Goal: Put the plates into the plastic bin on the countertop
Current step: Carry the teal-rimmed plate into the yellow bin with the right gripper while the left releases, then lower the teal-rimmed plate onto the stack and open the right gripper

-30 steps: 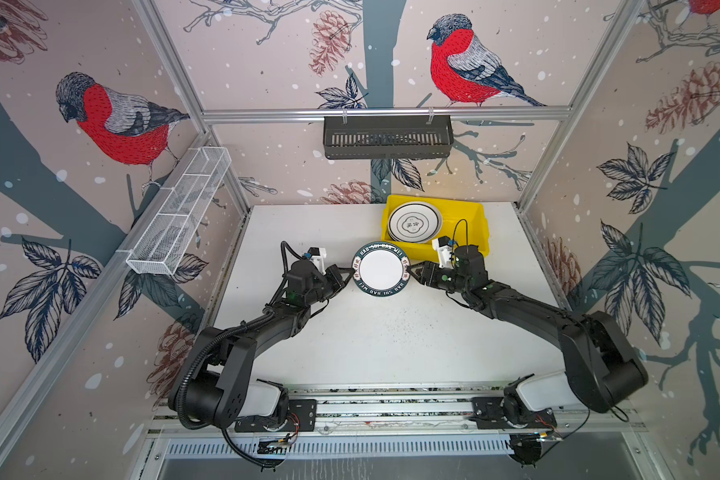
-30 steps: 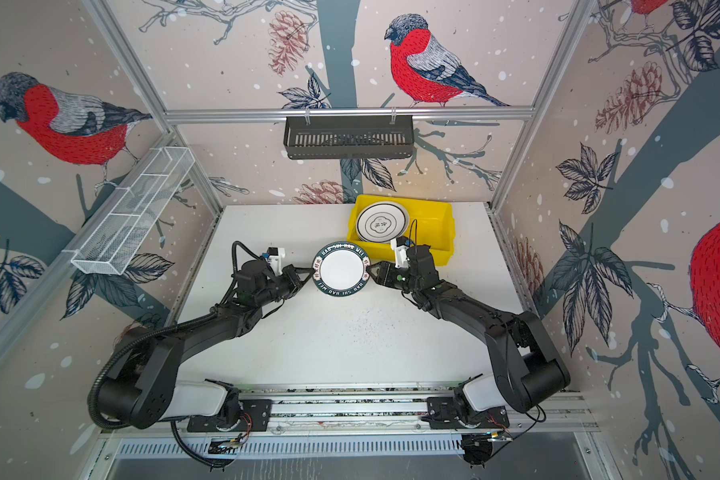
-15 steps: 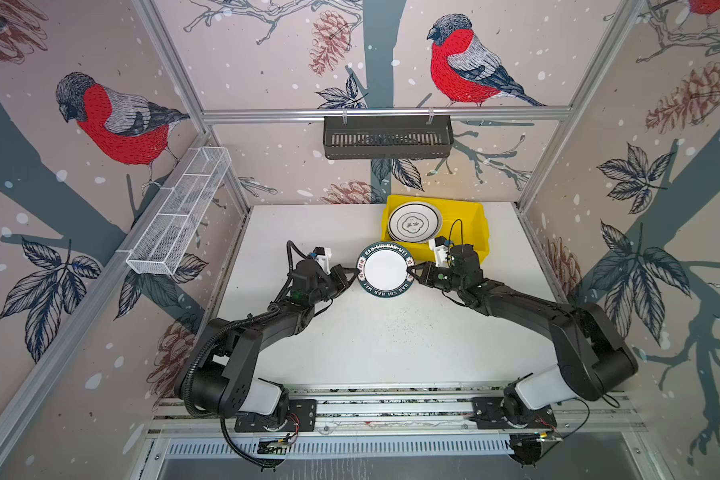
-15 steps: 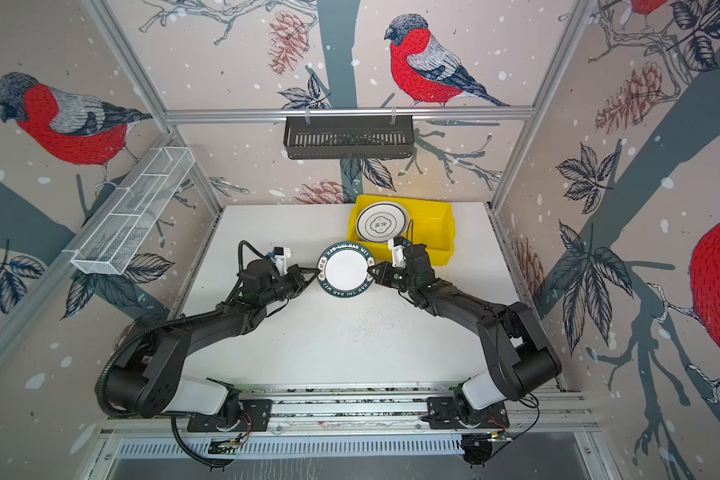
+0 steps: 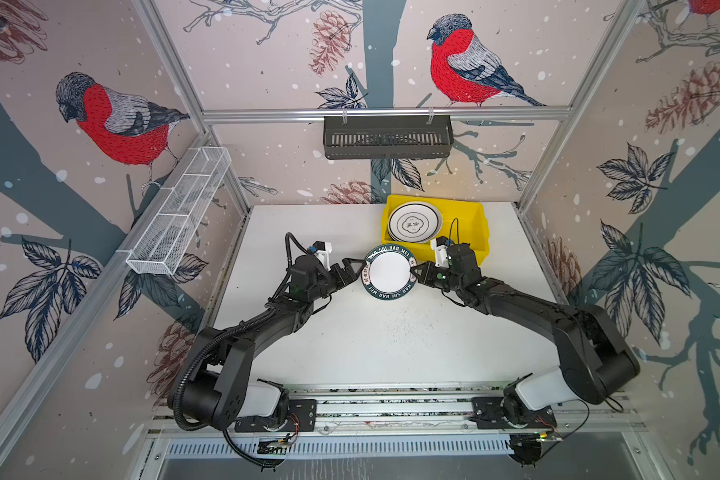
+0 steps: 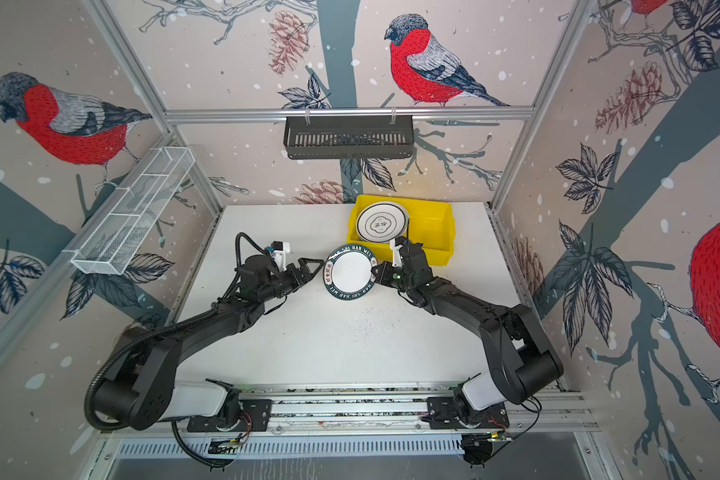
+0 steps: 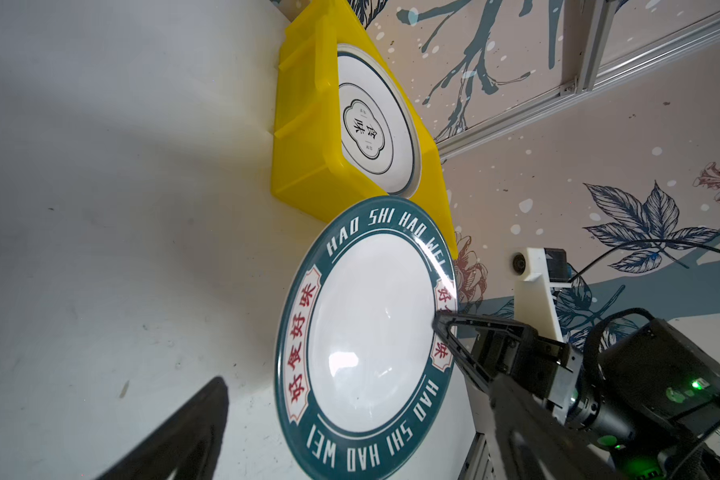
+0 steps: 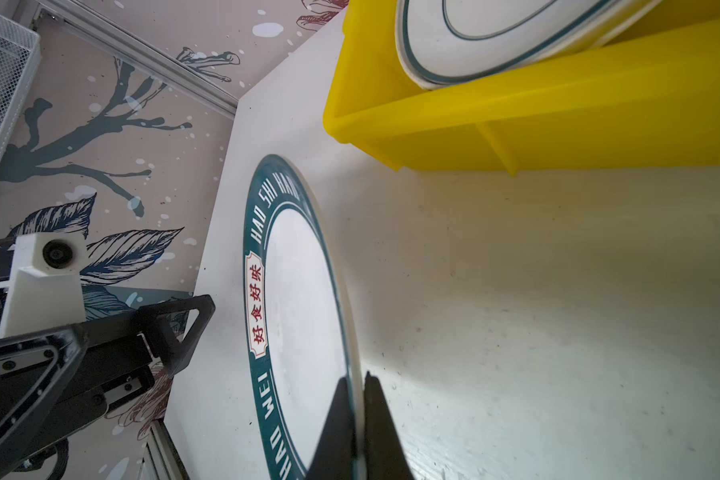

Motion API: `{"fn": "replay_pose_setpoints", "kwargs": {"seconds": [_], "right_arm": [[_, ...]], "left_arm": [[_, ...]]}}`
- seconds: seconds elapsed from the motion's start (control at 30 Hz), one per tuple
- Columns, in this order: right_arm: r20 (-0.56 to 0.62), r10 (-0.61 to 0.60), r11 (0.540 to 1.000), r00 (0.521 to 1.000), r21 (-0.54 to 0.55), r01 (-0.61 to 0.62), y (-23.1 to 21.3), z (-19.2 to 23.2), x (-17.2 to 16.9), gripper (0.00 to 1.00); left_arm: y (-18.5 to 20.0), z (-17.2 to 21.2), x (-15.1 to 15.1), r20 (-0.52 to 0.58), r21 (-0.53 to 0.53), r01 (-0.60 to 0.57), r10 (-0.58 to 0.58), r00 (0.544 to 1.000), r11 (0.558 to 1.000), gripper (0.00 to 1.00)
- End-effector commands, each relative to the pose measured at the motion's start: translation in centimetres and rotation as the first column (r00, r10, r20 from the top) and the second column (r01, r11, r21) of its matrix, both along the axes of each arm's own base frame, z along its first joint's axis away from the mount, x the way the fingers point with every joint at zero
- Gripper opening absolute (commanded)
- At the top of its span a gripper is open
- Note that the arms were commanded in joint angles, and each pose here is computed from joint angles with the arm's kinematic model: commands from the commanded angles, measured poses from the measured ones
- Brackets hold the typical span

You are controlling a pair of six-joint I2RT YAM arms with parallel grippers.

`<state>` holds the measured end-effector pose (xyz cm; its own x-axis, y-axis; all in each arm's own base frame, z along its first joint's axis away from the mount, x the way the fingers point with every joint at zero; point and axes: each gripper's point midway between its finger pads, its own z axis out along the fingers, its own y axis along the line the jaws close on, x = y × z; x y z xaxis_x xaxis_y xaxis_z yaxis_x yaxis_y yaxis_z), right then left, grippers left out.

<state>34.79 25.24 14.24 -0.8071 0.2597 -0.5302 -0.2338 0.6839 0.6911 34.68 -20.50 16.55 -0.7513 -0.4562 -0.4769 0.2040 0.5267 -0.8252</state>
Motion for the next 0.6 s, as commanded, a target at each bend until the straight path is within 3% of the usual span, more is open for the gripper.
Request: {"fn": "replay_pose_setpoints", "kwargs": {"seconds": [0.0,0.33,0.57], "right_arm": [[0.057,-0.016,1.000,0.998,-0.015,0.017,-0.1,1.4,1.1,0.00],[0.069,-0.155,0.986,0.985,-0.053,0.159,-3.5,2.6,7.0,0.00],[0.075,-0.238,0.968,0.968,-0.062,0.243,-6.1,2.9,13.1,0.00]], "left_arm": [[0.6,0.5,0.1,0.038,0.033,-0.014,0.013,0.999,0.999,0.97],[5.5,0.7,-0.5,0.071,0.148,-0.153,0.144,0.987,0.977,0.97],[9.4,1.6,-2.0,0.176,0.254,-0.318,0.280,0.944,0.914,0.97]]}}
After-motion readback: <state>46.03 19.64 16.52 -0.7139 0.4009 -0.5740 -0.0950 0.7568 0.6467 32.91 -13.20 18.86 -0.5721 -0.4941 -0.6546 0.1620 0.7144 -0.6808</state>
